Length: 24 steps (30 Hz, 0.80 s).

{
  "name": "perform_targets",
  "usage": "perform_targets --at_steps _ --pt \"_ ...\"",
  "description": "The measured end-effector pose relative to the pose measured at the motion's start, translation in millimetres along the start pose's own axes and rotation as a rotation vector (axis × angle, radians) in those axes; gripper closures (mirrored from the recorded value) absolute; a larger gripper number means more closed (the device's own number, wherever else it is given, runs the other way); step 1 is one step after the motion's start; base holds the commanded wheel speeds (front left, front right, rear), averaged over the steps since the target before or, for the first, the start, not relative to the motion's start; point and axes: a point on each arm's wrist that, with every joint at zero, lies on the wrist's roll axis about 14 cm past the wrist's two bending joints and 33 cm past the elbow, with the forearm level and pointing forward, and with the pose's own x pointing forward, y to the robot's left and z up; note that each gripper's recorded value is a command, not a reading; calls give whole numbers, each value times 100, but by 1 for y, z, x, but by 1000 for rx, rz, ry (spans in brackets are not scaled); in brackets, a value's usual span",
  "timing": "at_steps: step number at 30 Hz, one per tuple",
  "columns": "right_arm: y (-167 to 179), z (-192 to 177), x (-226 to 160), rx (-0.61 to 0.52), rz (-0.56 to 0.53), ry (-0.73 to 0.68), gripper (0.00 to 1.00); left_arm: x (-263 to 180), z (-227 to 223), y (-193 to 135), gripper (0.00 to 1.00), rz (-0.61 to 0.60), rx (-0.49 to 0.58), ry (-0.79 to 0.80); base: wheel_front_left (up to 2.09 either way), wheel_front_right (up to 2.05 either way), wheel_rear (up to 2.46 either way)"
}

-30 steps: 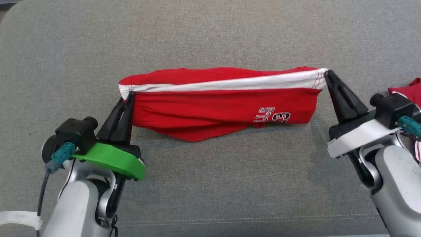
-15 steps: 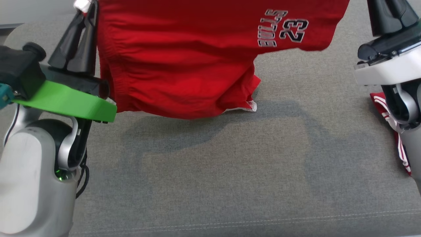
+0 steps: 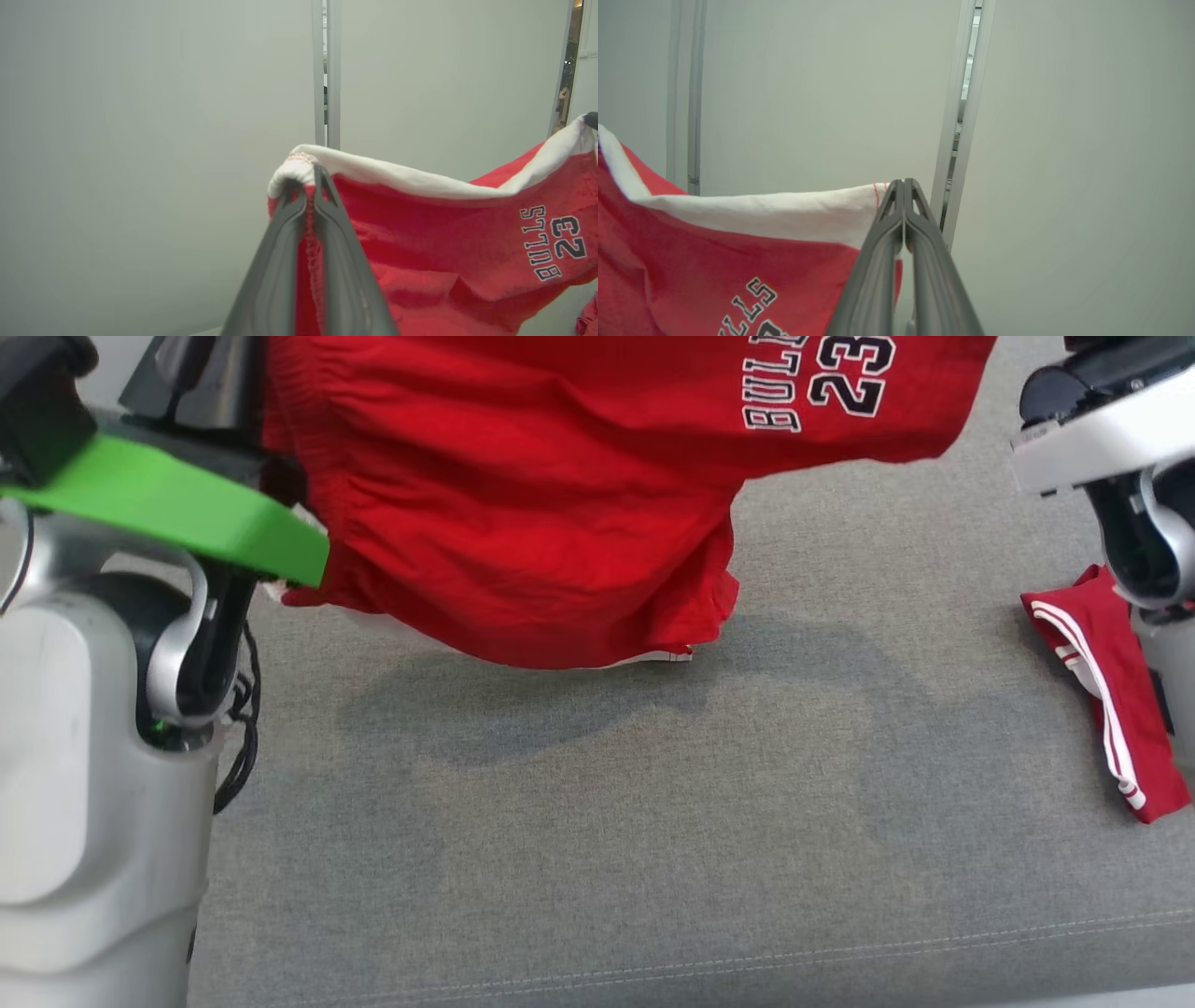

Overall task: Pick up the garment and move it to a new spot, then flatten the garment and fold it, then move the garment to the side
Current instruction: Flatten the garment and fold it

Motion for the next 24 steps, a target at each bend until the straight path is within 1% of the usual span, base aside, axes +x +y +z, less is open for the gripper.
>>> perform_targets --at_steps 5,8,11,16,21,24 --pt "-21 -16 28 46 -37 51 100 40 -17 4 100 -17 -74 60 0 0 0" --pt "-33 -24 48 111 -66 68 100 64 -38 13 100 -9 -87 158 0 0 0" --pt "-49 -27 68 110 -101 57 100 91 -44 23 100 5 -96 188 0 0 0" --pt "-65 -32 95 135 -147 31 100 125 -51 34 100 33 -98 182 0 0 0" --pt "-80 -40 116 205 -216 3 100 147 -62 52 100 90 -119 172 0 0 0" --pt "-81 -51 126 242 -237 7 100 159 -69 60 100 116 -132 152 0 0 0"
